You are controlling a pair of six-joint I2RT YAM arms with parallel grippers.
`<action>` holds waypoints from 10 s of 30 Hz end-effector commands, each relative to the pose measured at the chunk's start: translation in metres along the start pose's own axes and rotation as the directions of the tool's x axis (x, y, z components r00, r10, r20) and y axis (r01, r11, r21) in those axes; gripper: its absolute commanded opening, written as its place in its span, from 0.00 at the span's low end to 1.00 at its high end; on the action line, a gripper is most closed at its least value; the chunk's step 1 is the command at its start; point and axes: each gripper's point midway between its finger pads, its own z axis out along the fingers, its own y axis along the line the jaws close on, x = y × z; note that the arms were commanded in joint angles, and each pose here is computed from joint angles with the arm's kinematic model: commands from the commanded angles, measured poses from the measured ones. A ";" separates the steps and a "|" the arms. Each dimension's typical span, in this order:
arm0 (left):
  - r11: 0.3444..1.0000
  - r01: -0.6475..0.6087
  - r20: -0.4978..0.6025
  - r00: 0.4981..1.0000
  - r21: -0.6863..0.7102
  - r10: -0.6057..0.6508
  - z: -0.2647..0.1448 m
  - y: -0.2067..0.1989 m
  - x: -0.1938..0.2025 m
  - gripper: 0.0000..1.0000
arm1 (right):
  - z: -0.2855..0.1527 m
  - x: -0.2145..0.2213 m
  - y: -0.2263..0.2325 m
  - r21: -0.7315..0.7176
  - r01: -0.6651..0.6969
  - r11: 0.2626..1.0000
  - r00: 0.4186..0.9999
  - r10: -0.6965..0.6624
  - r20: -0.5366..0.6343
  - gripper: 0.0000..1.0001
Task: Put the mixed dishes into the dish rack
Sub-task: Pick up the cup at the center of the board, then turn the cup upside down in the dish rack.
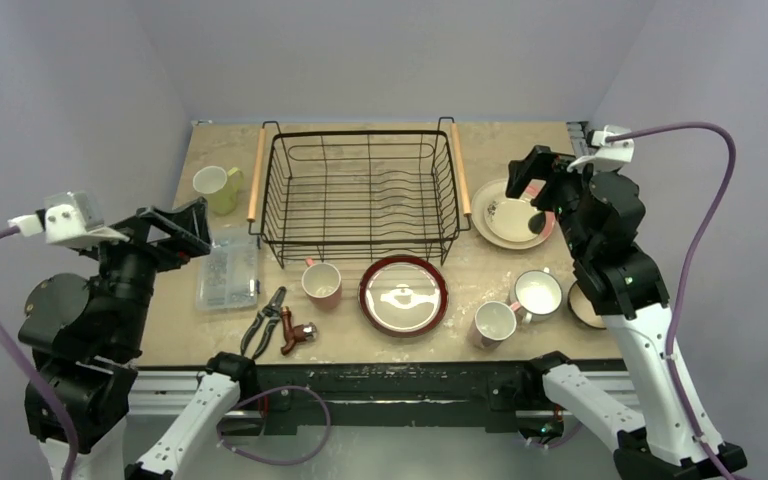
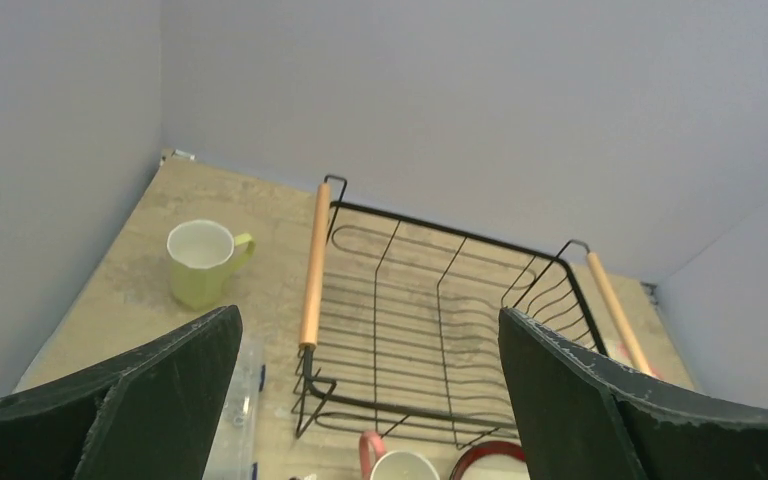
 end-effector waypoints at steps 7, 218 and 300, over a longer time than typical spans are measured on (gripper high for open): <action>0.996 -0.028 -0.357 0.932 0.082 0.055 0.014 -0.005 0.107 0.99 | -0.013 0.008 0.033 -0.186 -0.056 0.981 0.998 0.048 -0.046 0.99; 0.383 0.647 -0.542 0.762 0.659 -0.355 -0.051 -0.184 0.123 0.22 | -0.148 0.060 0.269 -0.758 -0.650 0.058 0.718 0.374 -0.587 0.00; 0.855 0.279 -0.328 0.935 0.438 -0.137 -0.077 -0.009 0.075 1.00 | 0.259 0.283 0.408 -0.721 0.648 0.245 0.687 -0.596 0.415 0.38</action>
